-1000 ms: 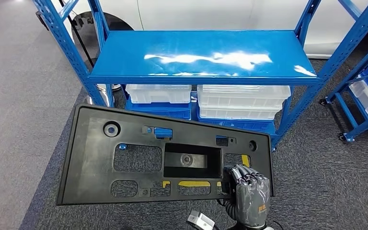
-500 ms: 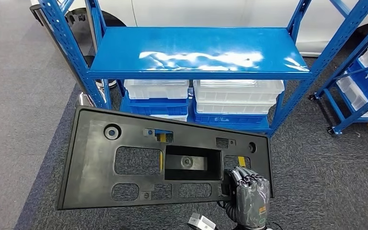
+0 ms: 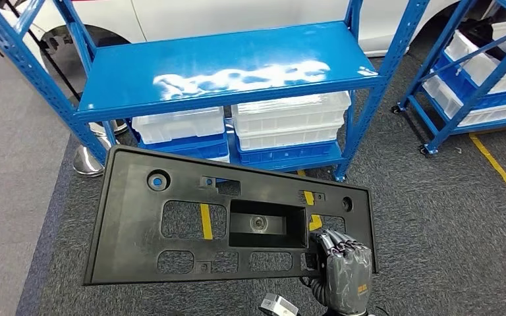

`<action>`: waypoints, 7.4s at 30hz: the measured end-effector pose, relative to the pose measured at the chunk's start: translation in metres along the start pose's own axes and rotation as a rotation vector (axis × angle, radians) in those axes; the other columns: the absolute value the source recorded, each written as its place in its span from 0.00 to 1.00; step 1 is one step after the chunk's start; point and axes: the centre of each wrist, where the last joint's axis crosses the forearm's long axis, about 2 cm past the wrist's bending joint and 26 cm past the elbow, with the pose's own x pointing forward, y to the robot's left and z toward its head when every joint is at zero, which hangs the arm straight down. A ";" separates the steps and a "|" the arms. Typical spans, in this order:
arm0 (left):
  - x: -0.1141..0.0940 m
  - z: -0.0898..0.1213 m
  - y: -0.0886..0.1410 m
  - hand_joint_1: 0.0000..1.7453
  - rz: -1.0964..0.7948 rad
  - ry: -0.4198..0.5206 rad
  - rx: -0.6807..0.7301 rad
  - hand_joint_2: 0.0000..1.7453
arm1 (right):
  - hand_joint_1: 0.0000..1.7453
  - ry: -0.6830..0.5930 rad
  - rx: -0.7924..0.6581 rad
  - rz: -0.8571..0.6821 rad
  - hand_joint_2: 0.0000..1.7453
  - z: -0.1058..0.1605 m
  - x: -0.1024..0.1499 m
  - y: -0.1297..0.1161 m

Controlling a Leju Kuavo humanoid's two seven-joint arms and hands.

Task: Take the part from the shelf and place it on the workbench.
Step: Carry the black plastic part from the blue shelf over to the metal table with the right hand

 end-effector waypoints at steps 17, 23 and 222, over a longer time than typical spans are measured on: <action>-0.004 0.001 0.002 0.00 0.000 -0.003 0.003 1.00 | 1.00 0.005 0.007 0.001 1.00 0.005 0.001 -0.002; -0.003 0.000 0.002 0.00 0.003 -0.004 0.001 1.00 | 1.00 0.009 0.011 0.001 1.00 0.007 0.001 -0.003; -0.006 0.001 0.003 0.00 0.017 0.027 0.057 1.00 | 1.00 0.071 -0.099 0.136 1.00 0.021 -0.020 -0.051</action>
